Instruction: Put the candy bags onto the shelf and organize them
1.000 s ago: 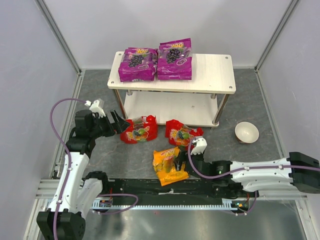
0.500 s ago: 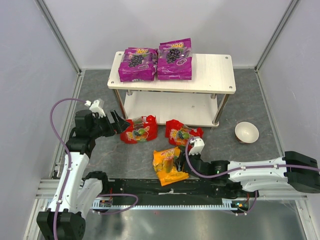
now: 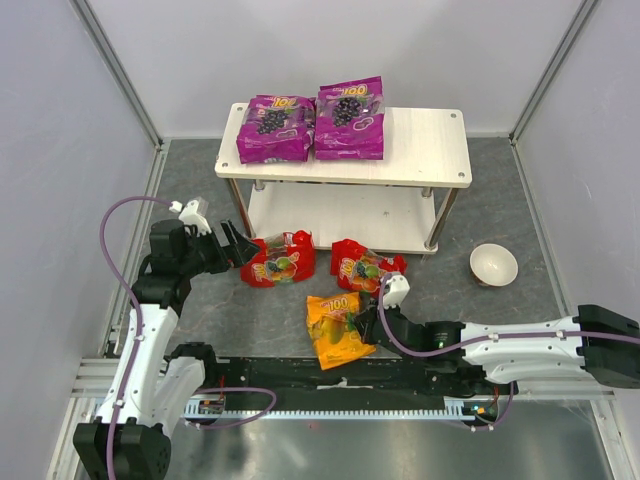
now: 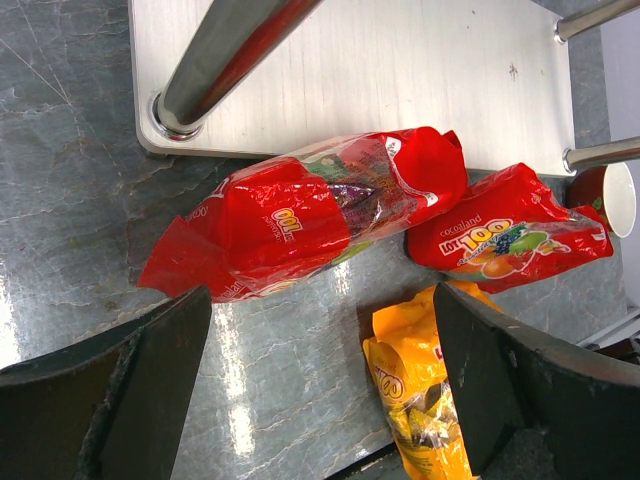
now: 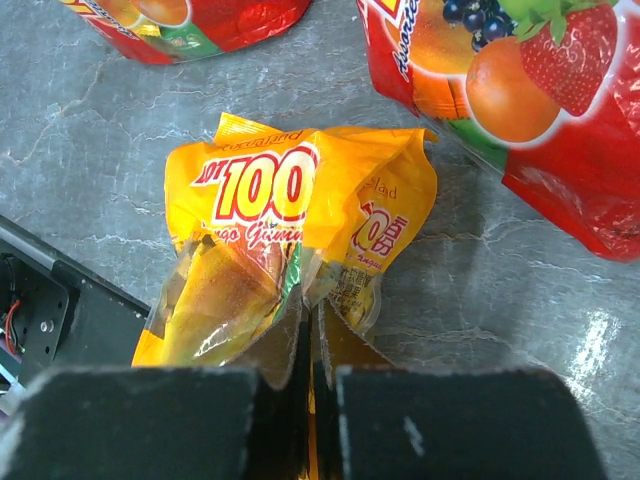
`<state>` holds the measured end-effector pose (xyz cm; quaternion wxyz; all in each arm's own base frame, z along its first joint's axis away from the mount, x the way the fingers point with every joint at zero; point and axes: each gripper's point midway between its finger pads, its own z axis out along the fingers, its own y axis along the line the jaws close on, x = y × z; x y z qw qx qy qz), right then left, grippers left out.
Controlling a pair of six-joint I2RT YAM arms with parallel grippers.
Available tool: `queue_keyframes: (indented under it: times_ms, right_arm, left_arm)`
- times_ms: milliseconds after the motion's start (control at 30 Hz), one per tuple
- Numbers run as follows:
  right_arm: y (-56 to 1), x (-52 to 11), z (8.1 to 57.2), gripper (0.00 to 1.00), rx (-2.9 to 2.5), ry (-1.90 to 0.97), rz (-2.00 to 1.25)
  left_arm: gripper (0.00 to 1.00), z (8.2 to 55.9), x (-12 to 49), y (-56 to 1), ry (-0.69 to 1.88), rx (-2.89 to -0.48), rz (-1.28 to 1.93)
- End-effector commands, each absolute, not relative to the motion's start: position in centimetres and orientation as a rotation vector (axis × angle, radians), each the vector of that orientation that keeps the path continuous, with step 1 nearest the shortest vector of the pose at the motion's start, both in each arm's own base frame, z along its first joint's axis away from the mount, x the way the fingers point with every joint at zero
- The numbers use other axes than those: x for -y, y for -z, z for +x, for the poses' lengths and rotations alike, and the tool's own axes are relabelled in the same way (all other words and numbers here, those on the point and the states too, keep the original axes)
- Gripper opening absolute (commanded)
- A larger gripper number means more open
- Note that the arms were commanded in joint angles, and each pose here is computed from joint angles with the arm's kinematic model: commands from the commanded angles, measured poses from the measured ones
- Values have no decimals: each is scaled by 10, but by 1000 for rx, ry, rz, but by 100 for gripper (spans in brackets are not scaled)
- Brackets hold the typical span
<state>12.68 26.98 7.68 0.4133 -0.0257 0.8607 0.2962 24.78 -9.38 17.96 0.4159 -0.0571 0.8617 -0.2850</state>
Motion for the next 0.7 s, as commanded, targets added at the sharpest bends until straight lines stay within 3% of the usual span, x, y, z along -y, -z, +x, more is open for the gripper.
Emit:
queue_keyframes:
  times_ms: [0, 133, 667]
  right_arm:
    - [-90, -270, 131, 0, -2135, -724, -106]
    - [-122, -275, 133, 0, -2085, -736, -166]
    - [-359, -250, 157, 0, -1725, -708, -256]
  left_arm:
    - [99, 250, 97, -186, 734, -2133, -122]
    - [99, 251, 97, -185, 733, -2137, -125]
    - [99, 251, 97, -186, 734, -2134, -121]
